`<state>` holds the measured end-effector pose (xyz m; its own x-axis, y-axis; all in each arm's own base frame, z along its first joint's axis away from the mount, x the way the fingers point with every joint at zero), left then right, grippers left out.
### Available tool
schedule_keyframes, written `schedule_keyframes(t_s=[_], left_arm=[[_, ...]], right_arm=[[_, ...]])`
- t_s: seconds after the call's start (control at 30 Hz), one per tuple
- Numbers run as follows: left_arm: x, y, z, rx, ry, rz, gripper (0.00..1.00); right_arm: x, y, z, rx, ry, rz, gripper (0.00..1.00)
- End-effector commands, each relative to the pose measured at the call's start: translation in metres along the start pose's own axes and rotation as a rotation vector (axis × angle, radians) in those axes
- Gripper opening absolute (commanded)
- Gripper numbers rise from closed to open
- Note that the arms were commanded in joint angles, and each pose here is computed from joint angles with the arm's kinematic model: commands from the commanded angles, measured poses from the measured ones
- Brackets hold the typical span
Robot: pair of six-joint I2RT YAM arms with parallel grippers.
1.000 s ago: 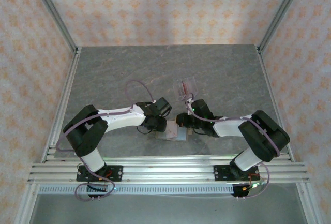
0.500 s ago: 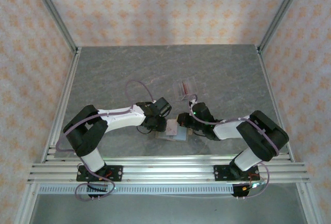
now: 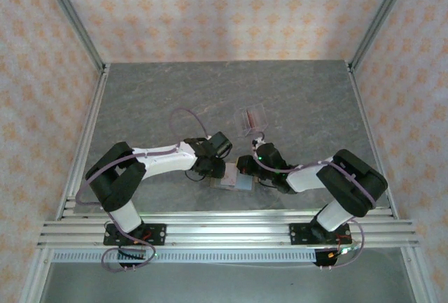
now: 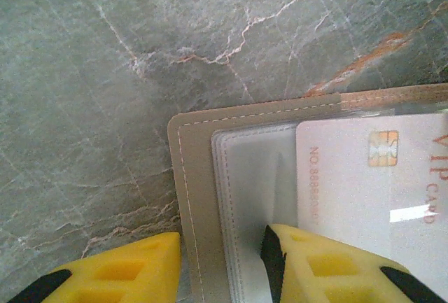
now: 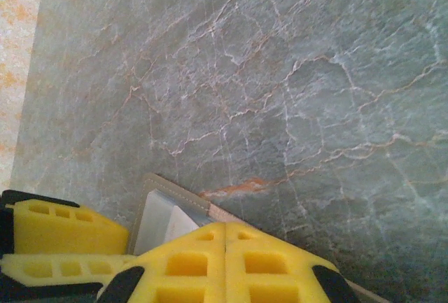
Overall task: Put the credit cards into the card holder
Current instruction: Insert the credit card into the card slot.
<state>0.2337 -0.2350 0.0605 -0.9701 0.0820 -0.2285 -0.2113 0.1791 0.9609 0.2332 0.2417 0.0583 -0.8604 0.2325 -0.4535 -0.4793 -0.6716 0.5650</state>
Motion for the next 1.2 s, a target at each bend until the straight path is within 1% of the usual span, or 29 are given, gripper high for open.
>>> schedule_keyframes(t_s=[0.0, 0.13, 0.43, 0.6, 0.63, 0.67, 0.83, 0.87, 0.97, 1.07, 1.13, 1.17], left_arm=[[0.013, -0.012, 0.010, -0.057, 0.005, 0.042, 0.38], [0.013, -0.012, 0.010, -0.052, 0.007, 0.043, 0.38], [0.013, -0.012, 0.008, -0.040, 0.014, 0.043, 0.38], [0.013, -0.008, 0.007, -0.029, 0.014, 0.037, 0.38], [0.012, -0.006, 0.007, -0.024, 0.014, 0.037, 0.38], [0.013, -0.005, 0.006, -0.018, 0.014, 0.037, 0.39], [0.009, 0.008, 0.002, 0.027, 0.022, 0.025, 0.40], [0.008, 0.010, 0.001, 0.038, 0.025, 0.021, 0.41], [0.003, 0.019, -0.002, 0.074, 0.034, 0.007, 0.42], [-0.001, 0.027, -0.004, 0.098, 0.037, -0.002, 0.42], [-0.002, 0.032, -0.003, 0.106, 0.040, -0.011, 0.42], [-0.003, 0.033, -0.002, 0.108, 0.040, -0.015, 0.42]], right_arm=[[0.006, 0.001, -0.002, 0.010, 0.003, -0.010, 0.00], [0.009, 0.002, -0.003, 0.006, -0.016, -0.025, 0.00], [0.007, 0.000, 0.003, 0.007, -0.050, -0.100, 0.00], [0.006, 0.001, 0.004, 0.007, -0.055, -0.107, 0.00], [0.005, 0.003, 0.004, 0.018, -0.049, -0.108, 0.04], [0.005, 0.005, 0.004, 0.036, -0.042, -0.101, 0.10], [0.001, 0.018, 0.010, 0.086, -0.021, -0.072, 0.28], [-0.001, 0.021, 0.013, 0.090, -0.015, -0.067, 0.31], [-0.005, 0.032, 0.016, 0.133, 0.008, -0.059, 0.35], [-0.005, 0.043, 0.020, 0.177, 0.028, -0.004, 0.34], [0.002, 0.048, 0.022, 0.179, 0.018, 0.052, 0.28], [0.007, 0.050, 0.021, 0.179, 0.009, 0.078, 0.23]])
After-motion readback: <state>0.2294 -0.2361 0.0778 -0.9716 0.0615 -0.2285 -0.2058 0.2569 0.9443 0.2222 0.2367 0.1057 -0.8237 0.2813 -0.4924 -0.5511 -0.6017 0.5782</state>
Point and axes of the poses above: each hand's point on the last joint's axis, 136 mm out from that joint toward the fingers, its own y axis back along the fingers, its own z axis along the line the jaws close on, x = y × z, the point moved 4 cm from there along y, back along the fingers, and after that the axes turned 1 degree about y, right-handed, at the moved point
